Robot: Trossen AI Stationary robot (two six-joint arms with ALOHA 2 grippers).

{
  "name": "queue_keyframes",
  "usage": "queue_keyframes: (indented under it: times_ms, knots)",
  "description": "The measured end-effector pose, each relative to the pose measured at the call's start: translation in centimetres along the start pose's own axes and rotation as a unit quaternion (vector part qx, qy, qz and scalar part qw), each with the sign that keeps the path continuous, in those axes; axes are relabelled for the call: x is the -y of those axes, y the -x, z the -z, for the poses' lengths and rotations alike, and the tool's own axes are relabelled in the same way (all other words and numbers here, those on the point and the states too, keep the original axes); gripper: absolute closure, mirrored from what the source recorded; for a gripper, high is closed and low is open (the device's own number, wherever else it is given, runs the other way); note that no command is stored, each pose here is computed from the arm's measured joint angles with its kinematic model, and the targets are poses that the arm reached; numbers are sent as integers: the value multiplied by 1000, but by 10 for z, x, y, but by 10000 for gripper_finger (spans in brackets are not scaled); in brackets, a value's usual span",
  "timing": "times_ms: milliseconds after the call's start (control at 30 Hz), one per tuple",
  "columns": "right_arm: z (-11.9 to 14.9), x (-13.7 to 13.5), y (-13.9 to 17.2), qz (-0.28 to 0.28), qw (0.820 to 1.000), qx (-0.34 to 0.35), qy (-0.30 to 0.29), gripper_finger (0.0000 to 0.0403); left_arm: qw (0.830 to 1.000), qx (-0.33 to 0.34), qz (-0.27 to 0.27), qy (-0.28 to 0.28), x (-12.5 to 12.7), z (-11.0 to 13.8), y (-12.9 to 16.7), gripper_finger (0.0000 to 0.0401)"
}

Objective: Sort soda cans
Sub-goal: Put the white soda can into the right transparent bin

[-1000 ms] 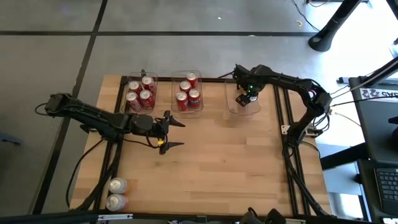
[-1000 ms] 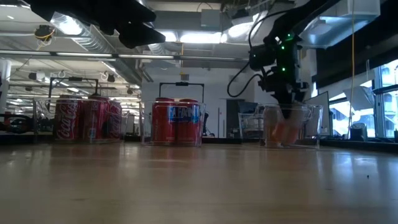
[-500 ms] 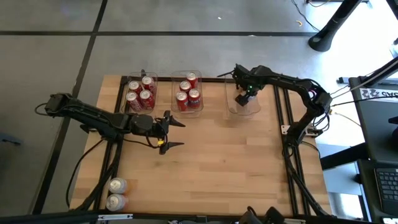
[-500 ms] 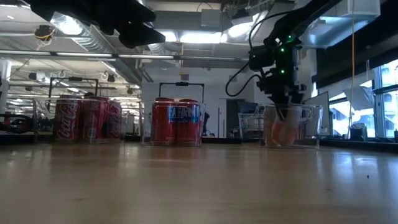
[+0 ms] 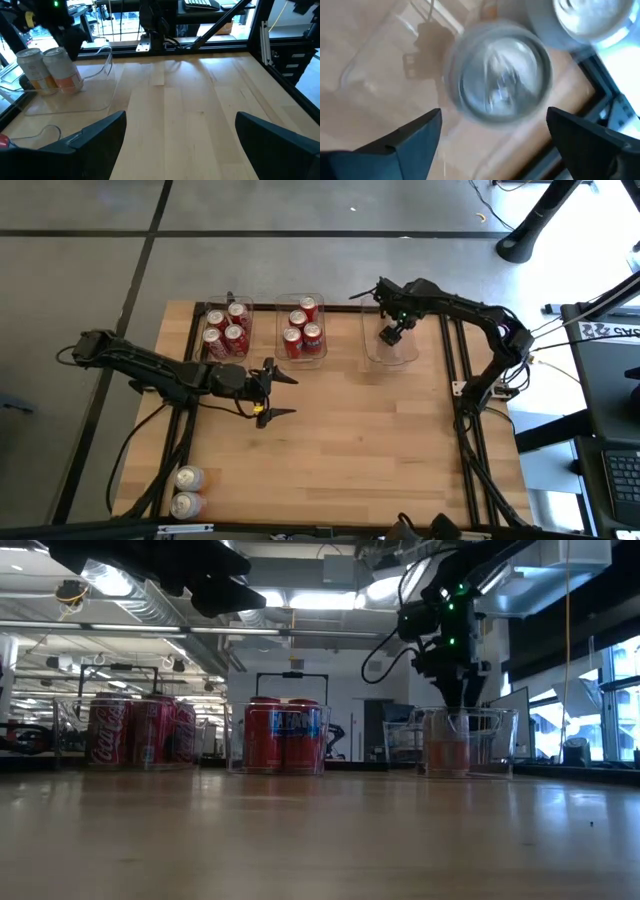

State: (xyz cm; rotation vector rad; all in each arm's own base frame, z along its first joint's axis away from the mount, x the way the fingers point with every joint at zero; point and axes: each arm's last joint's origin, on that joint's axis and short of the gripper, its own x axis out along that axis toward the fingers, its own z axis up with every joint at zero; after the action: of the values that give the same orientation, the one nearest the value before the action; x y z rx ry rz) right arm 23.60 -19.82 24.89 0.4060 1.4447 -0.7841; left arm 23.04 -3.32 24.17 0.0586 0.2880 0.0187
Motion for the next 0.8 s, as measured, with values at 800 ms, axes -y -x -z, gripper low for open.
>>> queue_keyframes:
  times_ms: [800]
  knots:
    - [137,-89,110,-198,917,322,129,52,996,-64,0,68,4,14,-3,38]
